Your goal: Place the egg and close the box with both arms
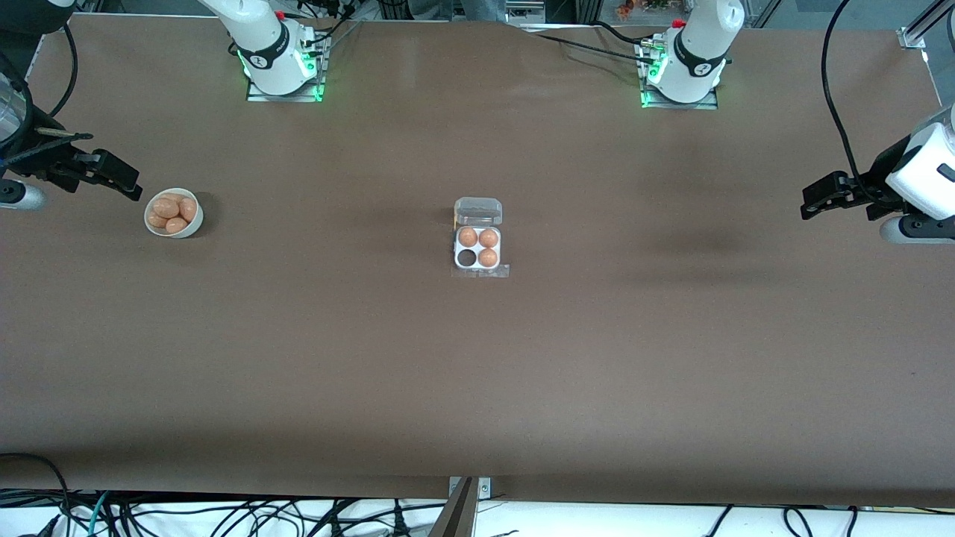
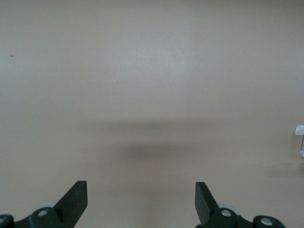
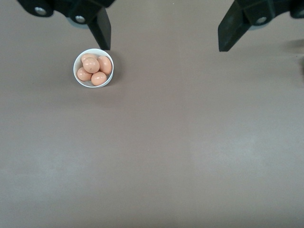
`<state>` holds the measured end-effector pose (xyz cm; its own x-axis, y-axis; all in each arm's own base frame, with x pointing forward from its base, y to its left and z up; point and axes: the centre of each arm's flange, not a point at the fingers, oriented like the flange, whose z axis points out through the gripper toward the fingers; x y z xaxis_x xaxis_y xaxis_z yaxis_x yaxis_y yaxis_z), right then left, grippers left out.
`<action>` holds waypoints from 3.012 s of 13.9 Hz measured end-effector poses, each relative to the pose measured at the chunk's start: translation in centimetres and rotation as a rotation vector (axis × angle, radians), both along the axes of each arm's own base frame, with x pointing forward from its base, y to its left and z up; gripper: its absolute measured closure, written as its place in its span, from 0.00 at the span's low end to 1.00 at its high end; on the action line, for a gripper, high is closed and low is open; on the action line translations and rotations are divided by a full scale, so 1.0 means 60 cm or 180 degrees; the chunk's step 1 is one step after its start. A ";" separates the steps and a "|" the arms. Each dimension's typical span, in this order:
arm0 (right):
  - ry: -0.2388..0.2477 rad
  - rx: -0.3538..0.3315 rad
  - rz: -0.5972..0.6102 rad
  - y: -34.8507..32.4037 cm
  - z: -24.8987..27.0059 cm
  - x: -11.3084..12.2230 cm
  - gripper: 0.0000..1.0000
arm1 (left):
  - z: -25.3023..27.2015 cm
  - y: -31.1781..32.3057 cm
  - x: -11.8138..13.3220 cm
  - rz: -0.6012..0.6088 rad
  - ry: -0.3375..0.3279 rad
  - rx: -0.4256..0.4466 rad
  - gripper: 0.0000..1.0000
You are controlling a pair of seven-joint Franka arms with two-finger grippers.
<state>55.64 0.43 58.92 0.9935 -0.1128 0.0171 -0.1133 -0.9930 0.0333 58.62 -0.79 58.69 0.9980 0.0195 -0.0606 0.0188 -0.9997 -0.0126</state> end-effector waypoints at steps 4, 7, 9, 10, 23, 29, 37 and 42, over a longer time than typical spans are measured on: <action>0.0003 0.0000 0.0000 0.000 0.000 0.000 0.00 | 0.000 0.000 0.000 0.0000 0.0000 0.0000 0.00; 0.0006 0.0000 0.0000 0.000 0.000 0.000 0.00 | 0.000 0.000 0.000 0.0000 0.0000 0.0000 0.00; 0.0007 0.0000 0.0000 0.000 0.000 0.000 0.00 | 0.000 0.000 0.000 0.0000 0.0000 0.0000 0.00; 0.0008 0.0000 0.0001 0.000 0.000 0.000 0.00 | 0.000 0.000 0.000 0.0000 0.0000 0.0000 0.00; 0.0021 0.0000 0.0002 0.000 -0.001 -0.001 0.00 | 0.000 0.000 0.000 0.0000 0.0000 0.0000 0.00; 0.0023 0.0000 0.0002 0.000 -0.001 -0.001 0.00 | 0.000 0.000 0.000 0.0000 0.0001 0.0000 0.00; 0.0294 -0.0011 0.0125 -0.005 -0.042 0.002 0.00 | 0.000 0.000 0.000 0.0000 0.0001 0.0000 0.00; 0.0958 0.0013 -0.0016 -0.126 -0.205 0.031 0.00 | 0.000 0.000 0.000 0.0000 0.0000 0.0000 0.00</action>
